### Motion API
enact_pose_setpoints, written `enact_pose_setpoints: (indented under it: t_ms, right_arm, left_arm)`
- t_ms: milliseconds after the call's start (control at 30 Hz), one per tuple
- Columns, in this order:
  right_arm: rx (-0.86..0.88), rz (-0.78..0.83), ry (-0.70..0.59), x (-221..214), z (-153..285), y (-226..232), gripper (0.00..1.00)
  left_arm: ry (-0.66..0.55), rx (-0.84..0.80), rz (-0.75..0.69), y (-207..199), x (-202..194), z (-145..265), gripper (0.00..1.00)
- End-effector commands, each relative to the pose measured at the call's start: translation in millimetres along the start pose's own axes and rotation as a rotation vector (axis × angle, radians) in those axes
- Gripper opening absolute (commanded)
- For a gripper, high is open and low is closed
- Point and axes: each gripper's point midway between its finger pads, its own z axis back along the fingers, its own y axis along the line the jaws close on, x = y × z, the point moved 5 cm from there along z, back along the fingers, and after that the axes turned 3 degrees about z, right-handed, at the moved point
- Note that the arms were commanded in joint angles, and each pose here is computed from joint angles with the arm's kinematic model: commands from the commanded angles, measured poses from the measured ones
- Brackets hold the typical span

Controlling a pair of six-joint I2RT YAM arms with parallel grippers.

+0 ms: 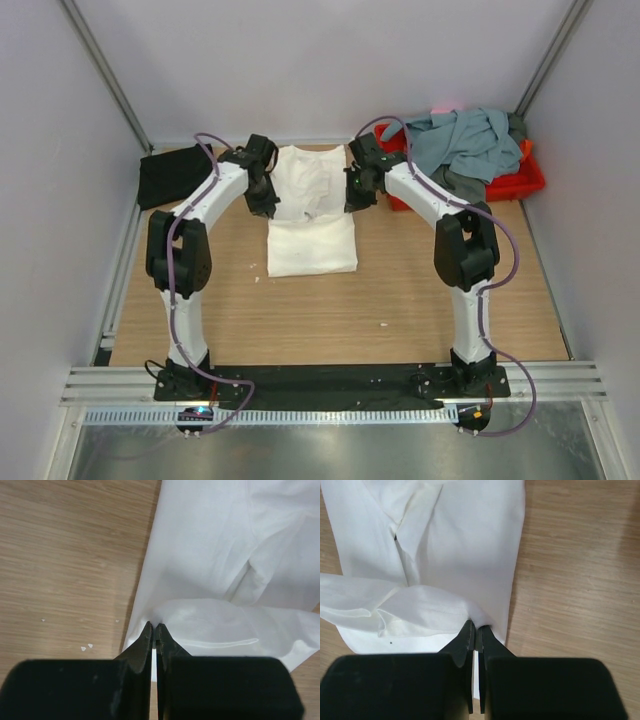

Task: Fold and stack the t-shirts
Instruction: Fold the tshirt

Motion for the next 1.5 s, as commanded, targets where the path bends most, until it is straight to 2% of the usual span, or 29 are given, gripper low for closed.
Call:
enact_pose_setpoints:
  t_ms: [0,200,233,267,300,333,400,467,500,533,567,600,633,667,700,733,767,800,833,867,900,933,1000,1033,1133,1200,1267,1467]
  right_arm:
    - [0.026,0.007,-0.050,26.8,4.0,0.2,0.01]
    - [0.013,-0.009,-0.033,39.4,-20.5,-9.9,0.01]
    - [0.016,-0.016,-0.026,41.7,-22.3,-13.2,0.04]
    - [0.018,-0.015,-0.023,43.8,-26.4,-15.0,0.09]
    - [0.021,-0.020,-0.036,52.4,-31.4,-17.6,0.36]
    - [0.028,-0.030,-0.024,54.8,-35.0,-20.4,0.49]
    - [0.055,-0.057,-0.075,80.9,-35.8,-28.9,0.69]
    - [0.112,-0.074,-0.099,97.7,-27.7,-35.2,0.73]
    - [0.130,-0.067,-0.134,110.1,-16.3,-33.5,0.74]
    - [0.124,-0.064,-0.117,107.9,-7.0,-36.1,0.74]
    - [0.115,-0.049,-0.131,109.2,5.6,-35.6,0.74]
    - [0.102,-0.050,-0.100,95.3,-1.1,-40.6,0.74]
    - [0.122,-0.038,-0.168,100.3,36.3,-32.5,0.75]
    - [0.139,-0.041,-0.174,93.3,44.5,-31.4,0.75]
    - [0.135,-0.067,-0.087,58.3,30.2,-38.7,0.76]
    - [0.184,-0.059,-0.190,64.3,66.6,-26.6,0.76]
    - [0.199,-0.070,-0.188,52.3,69.3,-26.7,0.77]
    - [0.217,-0.087,-0.114,17.1,60.1,-28.0,0.78]
    - [0.244,-0.100,-0.127,9.3,62.5,-23.8,0.78]
    - [0.273,-0.094,-0.146,0.4,77.2,-17.9,0.78]
    - [0.284,-0.106,-0.078,-27.6,66.5,-19.1,0.79]
    - [0.300,-0.089,-0.059,-40.7,64.8,-10.0,0.79]
    - [0.288,-0.079,-0.011,-70.1,62.1,-7.6,0.79]
    - [0.281,-0.070,-0.007,-78.7,59.8,-4.5,0.79]
    - [0.277,-0.095,0.025,-102.7,50.3,-6.9,0.79]
    - [0.270,-0.108,0.041,-112.8,42.6,-10.5,0.79]
    - [0.273,-0.115,0.054,-118.5,36.5,-12.1,0.74]
    - [0.265,-0.122,0.095,-126.1,13.7,-15.9,0.69]
  left_arm:
    - [-0.008,-0.029,-0.018,-4.7,18.6,-0.7,0.00]
    - [0.022,-0.030,-0.029,-14.6,35.9,-24.4,0.00]
    - [0.033,-0.022,-0.032,-14.4,36.7,-28.4,0.00]
    - [0.015,-0.036,-0.031,-19.8,45.1,-26.5,0.00]
    - [0.013,-0.041,-0.025,-19.5,50.8,-28.8,0.02]
    - [0.014,-0.038,-0.020,-21.5,59.0,-35.6,0.08]
    - [0.017,-0.029,0.014,-16.3,73.6,-40.9,0.13]
    - [0.006,-0.016,0.031,-16.4,87.9,-34.2,0.22]
    - [0.020,0.005,0.036,-10.9,88.5,-26.0,0.26]
    - [-0.017,0.008,0.032,-10.8,96.1,-16.1,0.41]
    - [-0.051,0.004,0.024,-9.9,98.9,5.0,0.49]
    - [-0.086,0.011,0.028,-7.2,102.2,13.2,0.57]
    - [-0.062,0.068,0.028,5.9,89.8,8.7,0.66]
    - [-0.111,0.039,0.034,7.6,89.5,38.7,0.67]
    - [-0.143,0.016,0.046,8.3,88.3,46.8,0.68]
    - [-0.070,0.058,0.046,22.3,63.0,32.5,0.68]
    - [-0.098,0.006,0.059,24.1,56.0,58.9,0.68]
    - [-0.120,-0.033,0.081,21.6,51.1,58.8,0.67]
    - [-0.045,-0.001,0.086,36.6,20.5,39.3,0.67]
    - [-0.070,-0.071,0.099,35.3,11.5,59.1,0.67]
    - [-0.096,-0.113,0.099,30.9,5.9,55.4,0.66]
    - [-0.029,-0.116,0.115,40.0,-21.4,41.9,0.67]
    - [-0.043,-0.210,0.111,33.2,-36.1,45.6,0.67]
    - [0.000,-0.187,0.125,43.2,-56.1,32.1,0.67]
    - [0.021,-0.199,0.135,50.0,-78.9,19.1,0.67]
    - [0.028,-0.211,0.135,51.1,-85.2,12.9,0.66]
    - [0.036,-0.214,0.135,53.8,-92.5,5.8,0.66]
    - [0.044,-0.214,0.135,57.6,-100.5,-6.5,0.66]
